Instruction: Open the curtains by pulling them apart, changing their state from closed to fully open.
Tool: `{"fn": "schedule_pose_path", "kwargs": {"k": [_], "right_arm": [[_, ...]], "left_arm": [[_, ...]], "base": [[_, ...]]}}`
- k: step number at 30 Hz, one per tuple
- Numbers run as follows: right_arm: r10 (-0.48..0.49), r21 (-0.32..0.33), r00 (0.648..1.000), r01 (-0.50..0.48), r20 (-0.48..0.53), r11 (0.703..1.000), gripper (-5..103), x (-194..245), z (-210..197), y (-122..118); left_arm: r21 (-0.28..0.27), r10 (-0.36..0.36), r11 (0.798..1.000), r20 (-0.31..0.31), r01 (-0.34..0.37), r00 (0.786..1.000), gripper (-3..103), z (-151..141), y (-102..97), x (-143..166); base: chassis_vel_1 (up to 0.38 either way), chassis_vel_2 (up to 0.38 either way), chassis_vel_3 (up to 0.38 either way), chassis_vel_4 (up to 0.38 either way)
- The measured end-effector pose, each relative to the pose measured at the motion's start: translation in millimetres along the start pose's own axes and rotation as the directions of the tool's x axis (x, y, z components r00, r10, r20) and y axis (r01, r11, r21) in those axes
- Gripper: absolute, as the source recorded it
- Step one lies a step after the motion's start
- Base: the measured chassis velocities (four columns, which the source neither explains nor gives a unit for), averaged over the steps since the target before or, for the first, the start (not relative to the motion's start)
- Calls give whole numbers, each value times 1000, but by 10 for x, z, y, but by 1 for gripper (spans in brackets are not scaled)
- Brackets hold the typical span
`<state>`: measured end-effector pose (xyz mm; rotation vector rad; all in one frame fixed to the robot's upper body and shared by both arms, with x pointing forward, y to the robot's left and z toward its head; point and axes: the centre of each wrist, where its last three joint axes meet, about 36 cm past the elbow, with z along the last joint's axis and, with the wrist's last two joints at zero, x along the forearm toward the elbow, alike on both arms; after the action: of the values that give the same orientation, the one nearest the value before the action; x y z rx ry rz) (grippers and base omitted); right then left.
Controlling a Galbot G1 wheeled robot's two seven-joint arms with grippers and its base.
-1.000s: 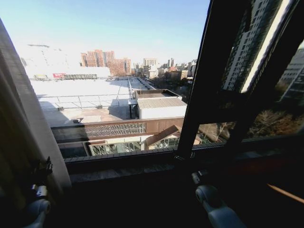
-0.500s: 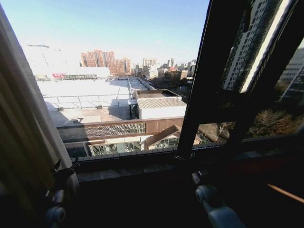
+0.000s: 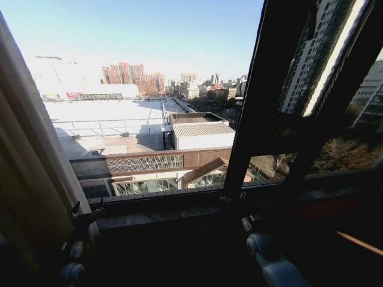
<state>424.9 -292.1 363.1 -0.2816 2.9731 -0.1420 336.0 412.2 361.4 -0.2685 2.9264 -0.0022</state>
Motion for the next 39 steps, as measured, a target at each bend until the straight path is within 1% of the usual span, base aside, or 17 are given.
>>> {"fn": "schedule_pose_path", "kwargs": {"k": [11, 19, 29, 39], "right_arm": [[0, 0, 1000, 0, 0, 1000, 100, 0, 0, 0], [0, 0, 1000, 0, 0, 1000, 100, 0, 0, 0], [0, 0, 1000, 0, 0, 1000, 100, 0, 0, 0], [0, 0, 1000, 0, 0, 1000, 100, 0, 0, 0]], "left_arm": [[-1, -2, 1000, 0, 2, 1000, 100, 4, 7, -5], [-1, -3, 1000, 0, 3, 1000, 100, 5, 9, -7], [-2, -4, 1000, 0, 4, 1000, 100, 4, 11, -9], [-2, -4, 1000, 0, 4, 1000, 100, 6, 12, -9]], "base": [[-5, 0, 9, -1], [-142, -26, 142, 32], [-325, -126, 317, 117], [-331, -335, 331, 327]]}}
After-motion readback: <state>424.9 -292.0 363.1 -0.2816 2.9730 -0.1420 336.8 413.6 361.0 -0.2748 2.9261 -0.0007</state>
